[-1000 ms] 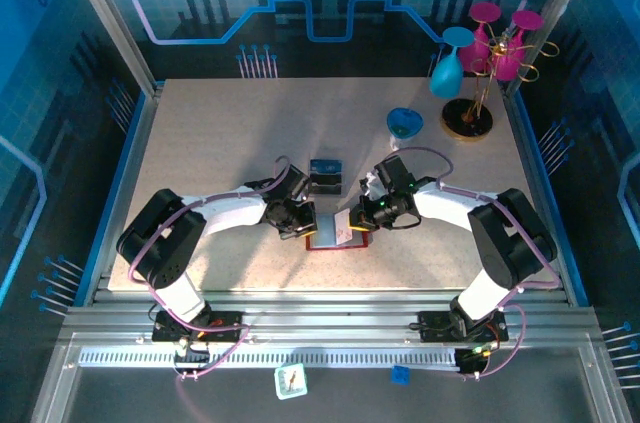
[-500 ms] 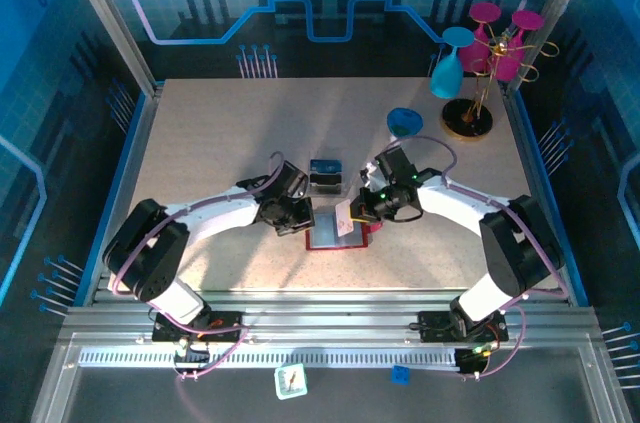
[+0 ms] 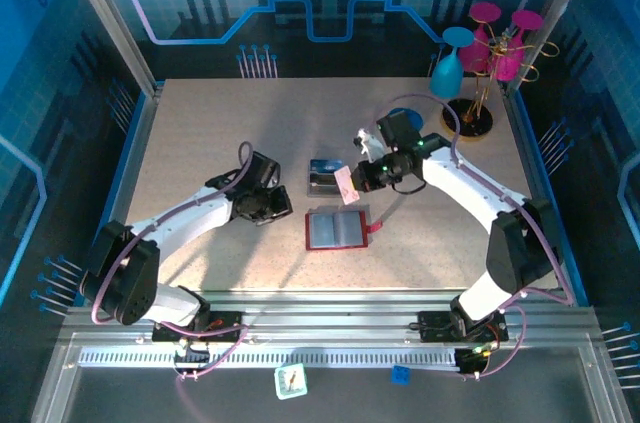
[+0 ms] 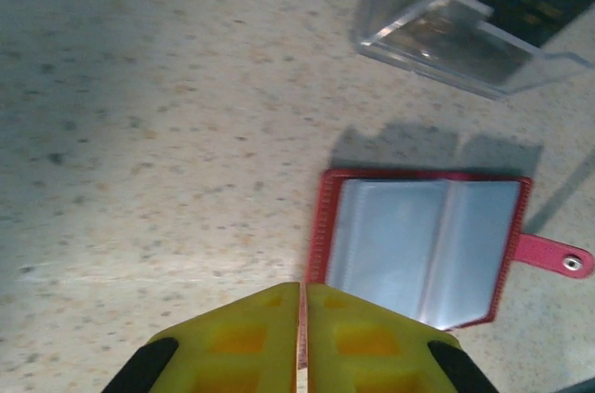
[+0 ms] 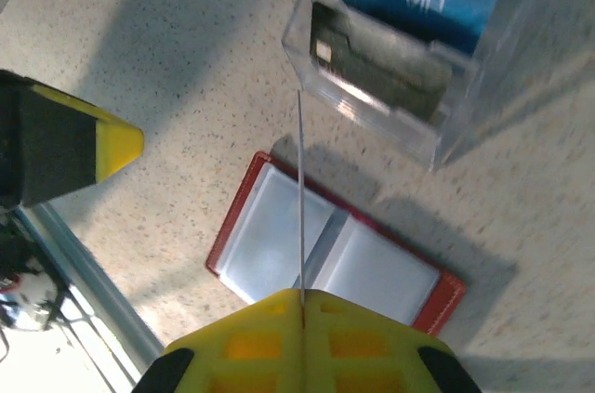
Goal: Take the credit cards out of the card holder
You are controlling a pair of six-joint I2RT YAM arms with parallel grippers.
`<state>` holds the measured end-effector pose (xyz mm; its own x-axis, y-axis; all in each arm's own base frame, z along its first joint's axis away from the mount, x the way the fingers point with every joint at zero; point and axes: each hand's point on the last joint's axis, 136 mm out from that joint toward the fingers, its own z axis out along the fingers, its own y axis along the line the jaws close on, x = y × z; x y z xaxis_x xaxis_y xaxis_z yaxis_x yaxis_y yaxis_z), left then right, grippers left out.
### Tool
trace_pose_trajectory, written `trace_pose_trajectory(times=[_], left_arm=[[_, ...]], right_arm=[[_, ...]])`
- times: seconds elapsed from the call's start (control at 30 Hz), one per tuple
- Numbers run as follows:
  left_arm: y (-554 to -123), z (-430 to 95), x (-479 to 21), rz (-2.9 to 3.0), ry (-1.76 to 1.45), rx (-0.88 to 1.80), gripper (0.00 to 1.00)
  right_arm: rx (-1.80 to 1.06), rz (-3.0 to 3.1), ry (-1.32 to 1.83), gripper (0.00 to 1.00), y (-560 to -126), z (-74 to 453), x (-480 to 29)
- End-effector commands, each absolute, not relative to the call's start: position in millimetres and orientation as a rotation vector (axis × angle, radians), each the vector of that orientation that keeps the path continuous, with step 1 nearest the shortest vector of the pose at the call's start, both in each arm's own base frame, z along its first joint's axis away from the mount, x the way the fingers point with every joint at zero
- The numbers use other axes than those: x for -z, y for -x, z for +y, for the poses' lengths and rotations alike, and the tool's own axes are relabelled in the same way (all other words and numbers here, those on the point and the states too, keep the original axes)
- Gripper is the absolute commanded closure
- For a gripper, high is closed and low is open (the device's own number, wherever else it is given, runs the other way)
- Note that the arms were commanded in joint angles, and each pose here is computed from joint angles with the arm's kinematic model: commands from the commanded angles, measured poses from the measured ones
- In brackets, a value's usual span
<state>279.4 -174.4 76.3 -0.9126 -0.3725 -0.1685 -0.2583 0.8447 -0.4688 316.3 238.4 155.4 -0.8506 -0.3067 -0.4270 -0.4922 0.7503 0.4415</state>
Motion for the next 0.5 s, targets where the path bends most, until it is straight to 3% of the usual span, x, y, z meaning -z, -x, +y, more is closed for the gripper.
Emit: trace_pose_trajectory(times=[0.0, 0.47], left_arm=[[-266, -159, -71, 2.797, 0.495, 0.634, 0.89], [-243, -136, -59, 2.794, 0.582, 0.642, 0.88]], right_arm=[[-0.664, 2.576, 0.877, 1.0, -325, 232, -156], [-0.479, 2.265, 1.485, 1.0, -383, 255, -165]])
